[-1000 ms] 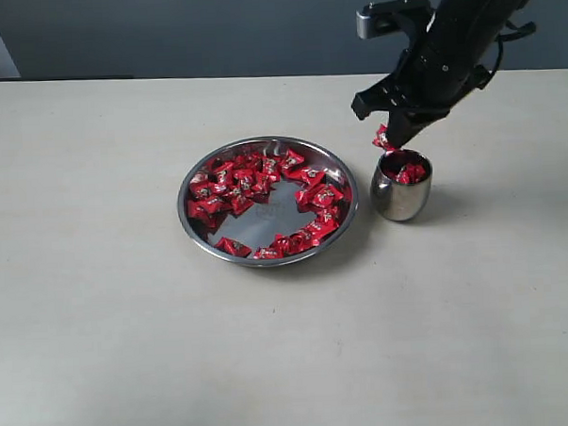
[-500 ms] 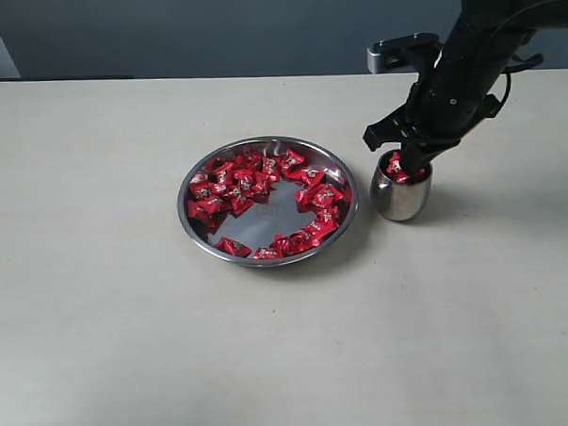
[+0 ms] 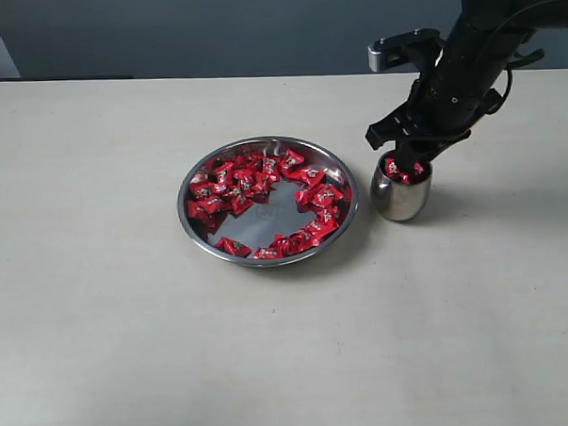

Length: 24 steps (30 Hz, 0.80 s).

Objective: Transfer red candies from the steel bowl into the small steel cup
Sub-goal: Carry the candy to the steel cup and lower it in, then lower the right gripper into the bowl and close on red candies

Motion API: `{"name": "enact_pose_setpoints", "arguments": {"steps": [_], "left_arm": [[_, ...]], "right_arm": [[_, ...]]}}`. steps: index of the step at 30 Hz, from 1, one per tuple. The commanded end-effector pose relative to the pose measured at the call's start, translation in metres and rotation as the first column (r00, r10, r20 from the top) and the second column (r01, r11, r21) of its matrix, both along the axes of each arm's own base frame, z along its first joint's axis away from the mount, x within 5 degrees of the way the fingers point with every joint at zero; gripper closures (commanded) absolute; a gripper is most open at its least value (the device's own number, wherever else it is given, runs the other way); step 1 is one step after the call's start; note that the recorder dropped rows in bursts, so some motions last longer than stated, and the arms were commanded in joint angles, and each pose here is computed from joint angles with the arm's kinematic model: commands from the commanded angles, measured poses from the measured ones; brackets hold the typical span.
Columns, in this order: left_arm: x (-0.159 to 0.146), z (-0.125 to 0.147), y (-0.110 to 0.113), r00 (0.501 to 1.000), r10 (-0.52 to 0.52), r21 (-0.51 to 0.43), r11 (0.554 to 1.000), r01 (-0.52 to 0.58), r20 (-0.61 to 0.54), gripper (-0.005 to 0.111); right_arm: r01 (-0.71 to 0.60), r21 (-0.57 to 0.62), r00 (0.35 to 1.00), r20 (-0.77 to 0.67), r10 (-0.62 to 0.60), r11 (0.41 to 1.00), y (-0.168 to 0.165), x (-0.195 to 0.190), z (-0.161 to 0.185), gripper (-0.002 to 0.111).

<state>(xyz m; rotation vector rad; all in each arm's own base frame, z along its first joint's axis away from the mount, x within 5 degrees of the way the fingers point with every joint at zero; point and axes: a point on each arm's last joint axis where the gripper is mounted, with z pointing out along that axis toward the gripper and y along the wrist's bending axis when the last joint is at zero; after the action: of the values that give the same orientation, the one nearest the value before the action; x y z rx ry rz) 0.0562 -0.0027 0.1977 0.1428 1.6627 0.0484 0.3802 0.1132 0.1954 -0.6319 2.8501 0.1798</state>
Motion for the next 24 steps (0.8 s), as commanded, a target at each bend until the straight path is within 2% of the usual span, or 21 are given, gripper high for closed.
{"name": "enact_pose_setpoints", "arguments": {"steps": [1,7,11,14,18,24], "left_arm": [[0.000,-0.001,0.000,1.000,0.000,-0.003,1.000,0.000,0.005,0.105],[0.000,-0.001,0.000,1.000,0.000,-0.003,1.000,0.000,0.006,0.105],[0.000,-0.001,0.000,1.000,0.000,-0.003,1.000,0.000,0.006,0.105],[0.000,-0.001,0.000,1.000,0.000,-0.003,1.000,0.000,0.006,0.105],[0.000,-0.001,0.000,1.000,0.000,-0.003,1.000,0.000,0.006,0.105],[0.000,-0.001,0.000,1.000,0.000,-0.003,1.000,0.000,0.006,0.105]], "right_arm": [[0.011,0.011,0.995,0.094,-0.012,1.000,-0.003,0.005,0.012,0.072],[0.051,0.082,0.971,0.228,-0.069,0.995,-0.002,0.007,0.038,0.072],[0.083,0.210,0.975,0.184,-0.123,0.974,0.010,0.003,0.043,0.073],[0.011,0.292,0.983,0.174,-0.064,0.956,0.031,-0.002,0.044,0.073],[-0.139,0.349,0.978,0.196,0.073,0.927,0.068,-0.011,0.038,0.073],[-0.211,0.329,0.956,0.264,0.125,0.921,0.113,-0.014,0.008,0.073]]}}
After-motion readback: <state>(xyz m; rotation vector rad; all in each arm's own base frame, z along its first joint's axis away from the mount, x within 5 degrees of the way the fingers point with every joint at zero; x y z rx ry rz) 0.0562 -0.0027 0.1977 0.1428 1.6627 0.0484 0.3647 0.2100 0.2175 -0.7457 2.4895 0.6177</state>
